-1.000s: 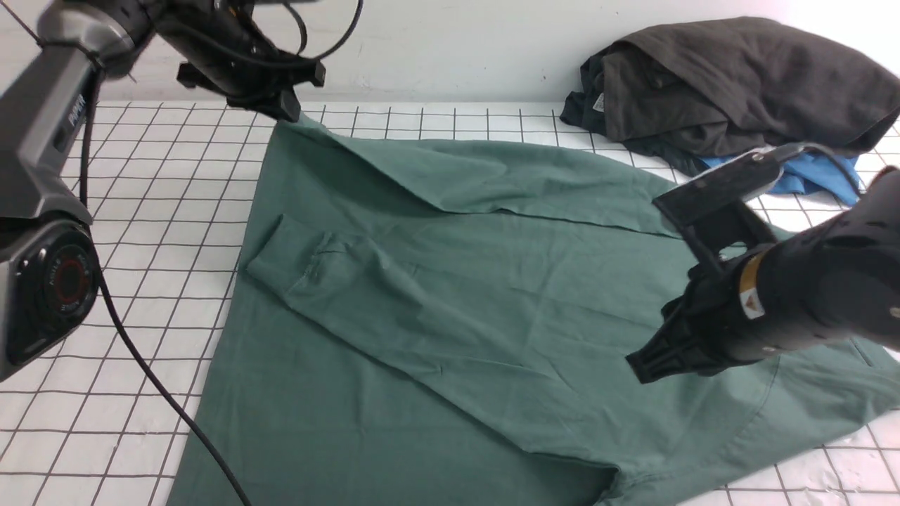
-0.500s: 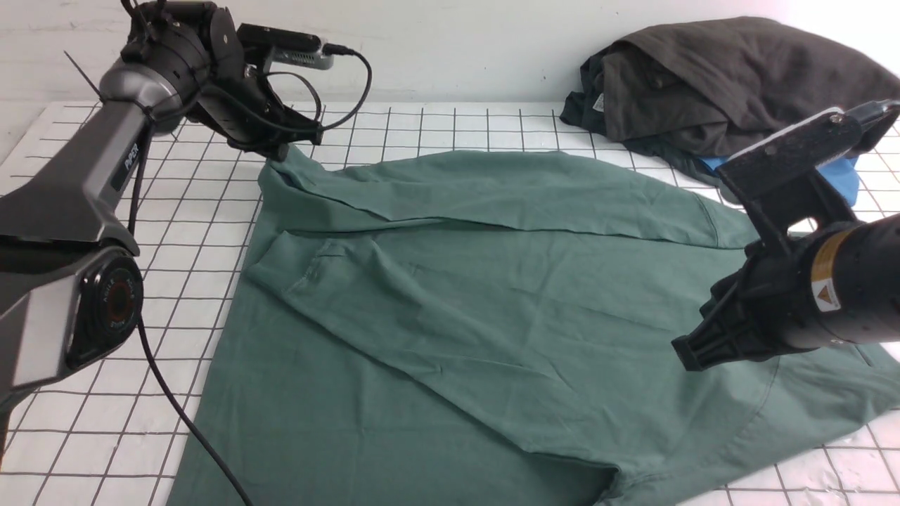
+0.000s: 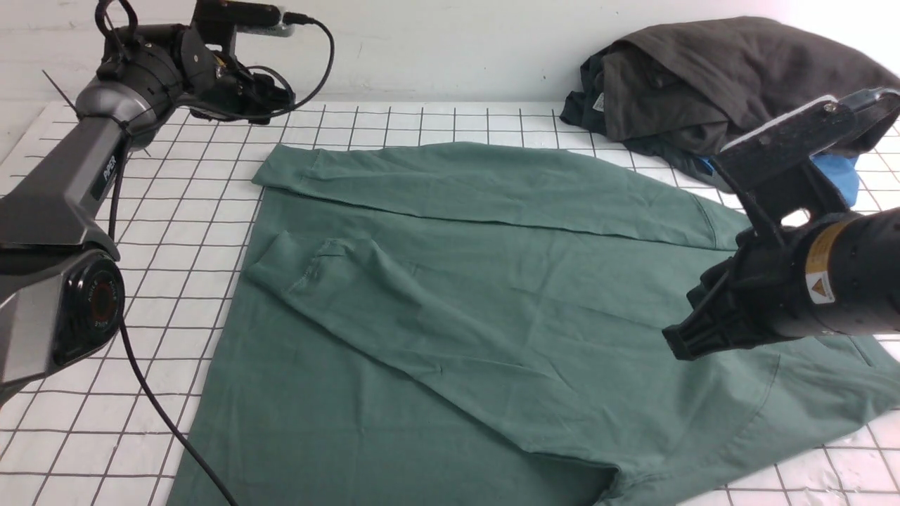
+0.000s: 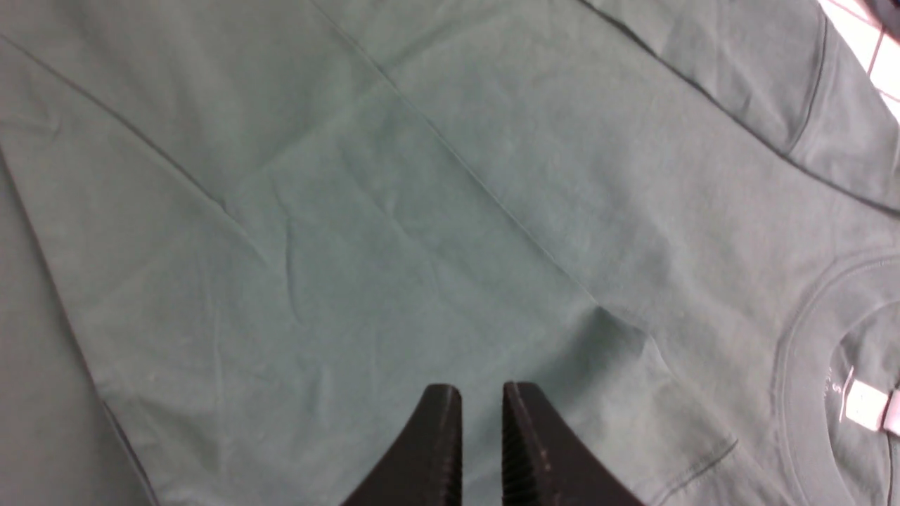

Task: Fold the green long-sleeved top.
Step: Use the left arm to clamp the cuff farthest from it, then use the left arm to drag and drop the cuff onto the cuff closest to the left arm

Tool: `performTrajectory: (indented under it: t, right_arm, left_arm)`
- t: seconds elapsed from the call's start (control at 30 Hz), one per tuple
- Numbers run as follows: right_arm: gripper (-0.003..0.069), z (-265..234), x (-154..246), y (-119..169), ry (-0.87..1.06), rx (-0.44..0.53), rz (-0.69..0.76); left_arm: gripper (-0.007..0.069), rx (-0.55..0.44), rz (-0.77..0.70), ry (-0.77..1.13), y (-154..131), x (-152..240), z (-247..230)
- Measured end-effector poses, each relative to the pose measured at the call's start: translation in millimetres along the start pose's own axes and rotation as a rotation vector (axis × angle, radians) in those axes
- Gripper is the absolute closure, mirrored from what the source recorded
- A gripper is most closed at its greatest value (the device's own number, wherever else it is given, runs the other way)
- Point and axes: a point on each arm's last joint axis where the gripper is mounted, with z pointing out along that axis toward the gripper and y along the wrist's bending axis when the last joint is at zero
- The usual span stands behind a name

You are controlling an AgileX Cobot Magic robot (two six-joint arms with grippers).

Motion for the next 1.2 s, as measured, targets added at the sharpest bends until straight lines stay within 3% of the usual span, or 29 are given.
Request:
performTrajectory:
  t: [0.33,0.5,0.57,0.73,0.8,1.07,1.2]
  right_arm:
    - [0.0572,13,-1,4,0.015,-0.012,-0.005]
    - [0.0572,15,1,4,0.038,-0.009,-0.006]
    - [0.0572,15,1,4,0.041,-0.008,-0.007]
    - [0.0572,15,2,4,0.044,-0.009,-0.013]
    - [0.0572,15,2,4,0.044,-0.009,-0.013]
    - [0.0572,15,3,4,0.057,-0.004,-0.019]
    - [0.0572,15,6,-1,0.094,0.044,-0.07]
  left_arm:
    - [0.0209,0.02,-0.049,0.125,4,33,26]
    - [0.0215,0.009,-0.151,0.143,11,43,36]
    - [0.0257,0.008,-0.17,0.141,11,43,36]
    - [0.0551,0.029,-0.178,0.144,9,42,35]
    - [0.0605,0.047,-0.16,0.148,7,40,33]
    - [0.0623,0.159,-0.086,0.146,-7,-1,-15]
    - [0.0623,0.242,0.01,0.15,-29,-44,-89]
